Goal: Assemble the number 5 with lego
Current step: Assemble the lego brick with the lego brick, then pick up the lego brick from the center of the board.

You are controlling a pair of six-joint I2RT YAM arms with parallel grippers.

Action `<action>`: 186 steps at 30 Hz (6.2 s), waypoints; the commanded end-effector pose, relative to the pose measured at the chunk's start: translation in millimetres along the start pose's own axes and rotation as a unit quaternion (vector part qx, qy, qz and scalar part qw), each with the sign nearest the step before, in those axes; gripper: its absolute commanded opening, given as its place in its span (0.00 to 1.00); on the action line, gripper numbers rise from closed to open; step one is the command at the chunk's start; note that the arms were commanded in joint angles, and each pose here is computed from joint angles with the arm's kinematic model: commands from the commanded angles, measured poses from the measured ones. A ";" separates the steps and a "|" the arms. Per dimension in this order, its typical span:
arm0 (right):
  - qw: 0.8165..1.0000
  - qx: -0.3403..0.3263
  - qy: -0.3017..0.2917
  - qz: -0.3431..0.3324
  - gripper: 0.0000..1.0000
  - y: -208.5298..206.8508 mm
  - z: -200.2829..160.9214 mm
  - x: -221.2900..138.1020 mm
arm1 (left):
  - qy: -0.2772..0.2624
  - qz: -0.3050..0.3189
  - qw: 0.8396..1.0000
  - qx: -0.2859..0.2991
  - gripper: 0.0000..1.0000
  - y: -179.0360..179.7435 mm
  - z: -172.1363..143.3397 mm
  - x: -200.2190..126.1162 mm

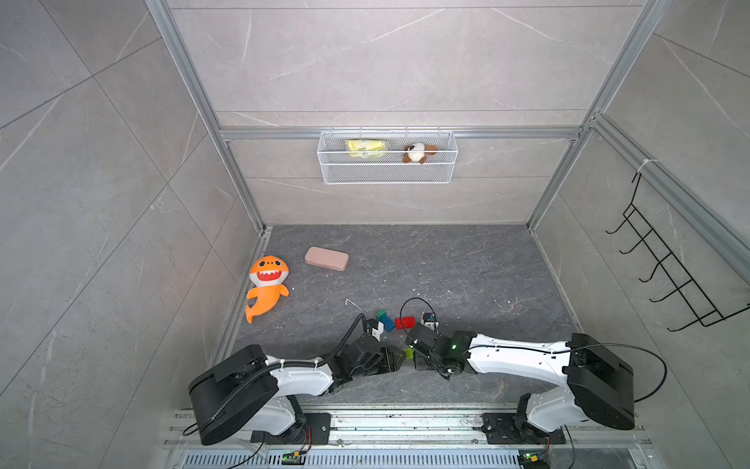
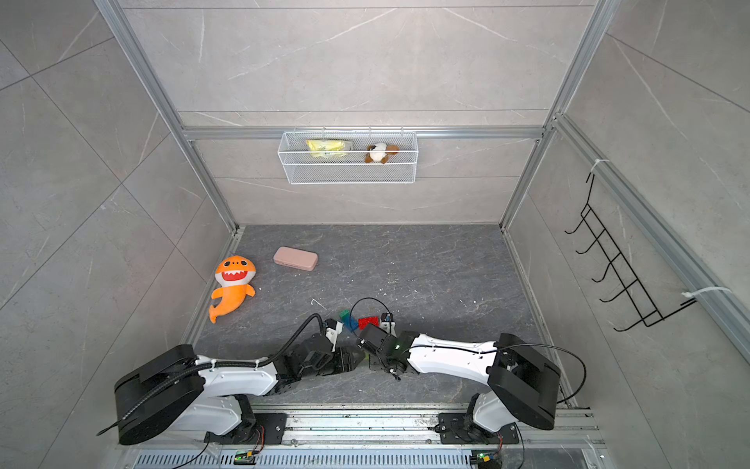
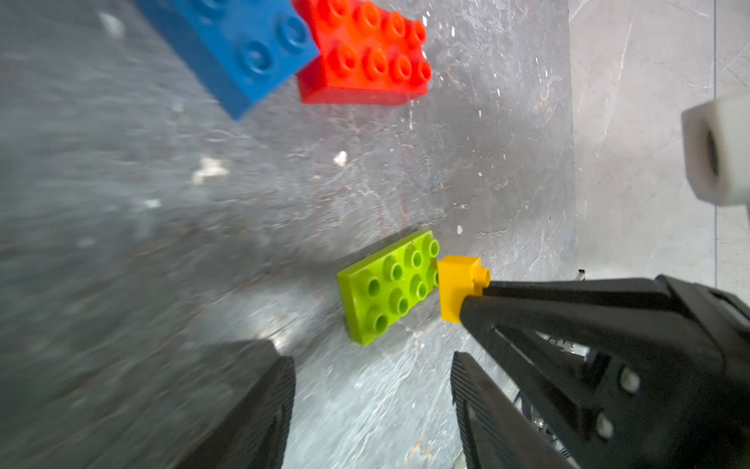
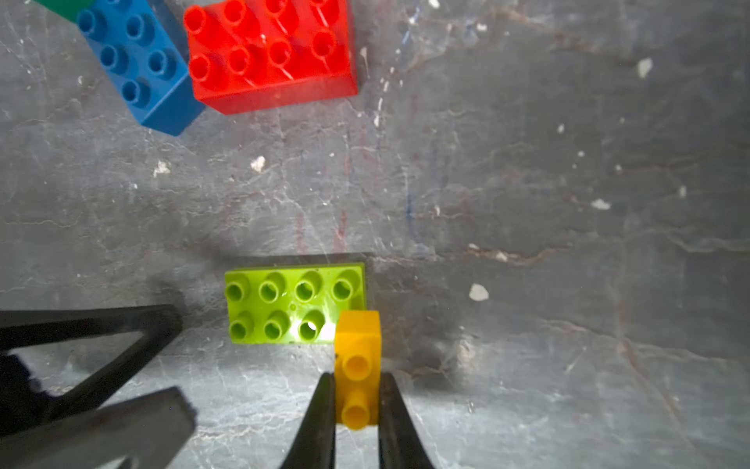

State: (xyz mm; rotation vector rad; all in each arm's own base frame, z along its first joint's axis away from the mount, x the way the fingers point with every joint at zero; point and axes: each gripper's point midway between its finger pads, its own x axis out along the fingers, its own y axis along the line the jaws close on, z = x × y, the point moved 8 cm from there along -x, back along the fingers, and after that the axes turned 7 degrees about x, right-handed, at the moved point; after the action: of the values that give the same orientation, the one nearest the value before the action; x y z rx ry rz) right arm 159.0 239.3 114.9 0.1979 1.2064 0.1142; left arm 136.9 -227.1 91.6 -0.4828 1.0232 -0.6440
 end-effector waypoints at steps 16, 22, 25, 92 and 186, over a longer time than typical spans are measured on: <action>0.999 -0.040 0.006 -0.034 0.11 10.3 10.1 8.5 | -0.031 0.050 0.998 -0.004 0.66 20.8 -2.5 -17.5; 0.998 -0.046 0.003 -0.051 0.11 5.3 11.1 4.0 | -0.031 0.051 0.998 -0.002 0.66 21.6 -2.8 -17.3; 0.998 -0.048 -0.001 -0.049 0.11 4.7 12.2 -0.2 | -0.030 0.051 0.998 -0.002 0.66 22.0 -3.1 -16.5; 0.987 -0.071 0.108 -0.097 0.11 -17.0 -1.2 41.3 | -0.029 0.051 0.998 -0.007 0.66 21.8 -2.4 -10.5; 0.964 -0.163 0.056 0.202 0.69 24.7 146.8 62.7 | 0.004 0.139 0.987 0.077 0.30 17.2 -7.8 -20.9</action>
State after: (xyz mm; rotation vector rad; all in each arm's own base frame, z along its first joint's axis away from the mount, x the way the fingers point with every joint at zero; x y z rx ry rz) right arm 315.2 254.5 117.2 0.1390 1.2217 0.6334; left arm 127.8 -215.5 87.8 -0.2171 1.0302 -0.5390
